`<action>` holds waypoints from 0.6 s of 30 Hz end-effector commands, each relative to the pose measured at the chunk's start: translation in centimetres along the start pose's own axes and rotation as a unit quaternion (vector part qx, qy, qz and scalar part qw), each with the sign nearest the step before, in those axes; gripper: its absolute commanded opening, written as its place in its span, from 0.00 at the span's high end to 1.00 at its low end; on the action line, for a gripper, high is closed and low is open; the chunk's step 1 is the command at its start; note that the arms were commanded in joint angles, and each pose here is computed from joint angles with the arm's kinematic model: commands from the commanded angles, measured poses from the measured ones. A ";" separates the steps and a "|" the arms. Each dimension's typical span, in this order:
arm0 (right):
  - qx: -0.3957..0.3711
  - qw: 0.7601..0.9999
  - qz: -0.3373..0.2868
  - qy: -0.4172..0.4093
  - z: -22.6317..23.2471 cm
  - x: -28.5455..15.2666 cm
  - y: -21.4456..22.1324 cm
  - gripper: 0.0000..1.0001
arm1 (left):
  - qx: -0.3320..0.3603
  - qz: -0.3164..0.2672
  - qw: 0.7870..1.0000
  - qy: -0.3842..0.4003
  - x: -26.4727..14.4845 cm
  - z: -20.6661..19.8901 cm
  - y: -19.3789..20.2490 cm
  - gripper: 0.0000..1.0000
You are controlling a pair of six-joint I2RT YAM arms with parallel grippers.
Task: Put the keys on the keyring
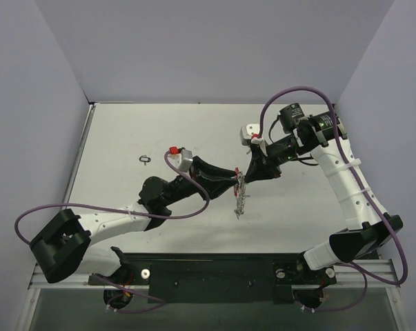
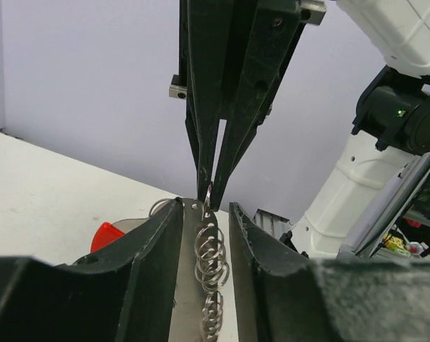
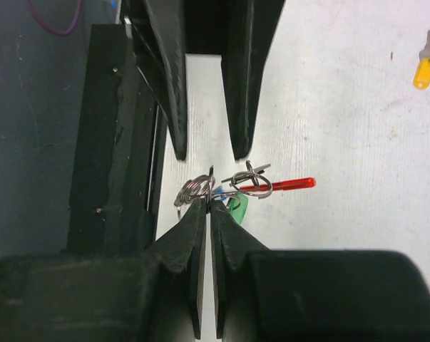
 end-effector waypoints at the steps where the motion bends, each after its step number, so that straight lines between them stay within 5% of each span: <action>1: 0.029 0.999 0.040 0.018 1.3 -0.8 0.8 1.00 | 0.035 0.009 0.999 -0.013 -1.7 -0.1 -1.8 0.55; 8: 0.039 0.988 0.147 0.004 2.1 -1.4 2.8 1.00 | 0.103 0.126 0.987 -0.014 -3.3 0.1 -0.6 0.42; 18: 0.051 0.973 0.224 0.026 1.5 -1.1 3.9 1.00 | 0.207 0.189 0.960 0.006 -1.1 0.8 -0.1 0.48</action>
Point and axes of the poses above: each gripper's point midway between its finger pads, its own x axis out along the fingers, its own z axis along the line the jaws close on, y = z × x, the point moved 2 cm from there along -x, back along the fingers, and after that the axes turned 12 degrees about x, right-handed, at the moved point
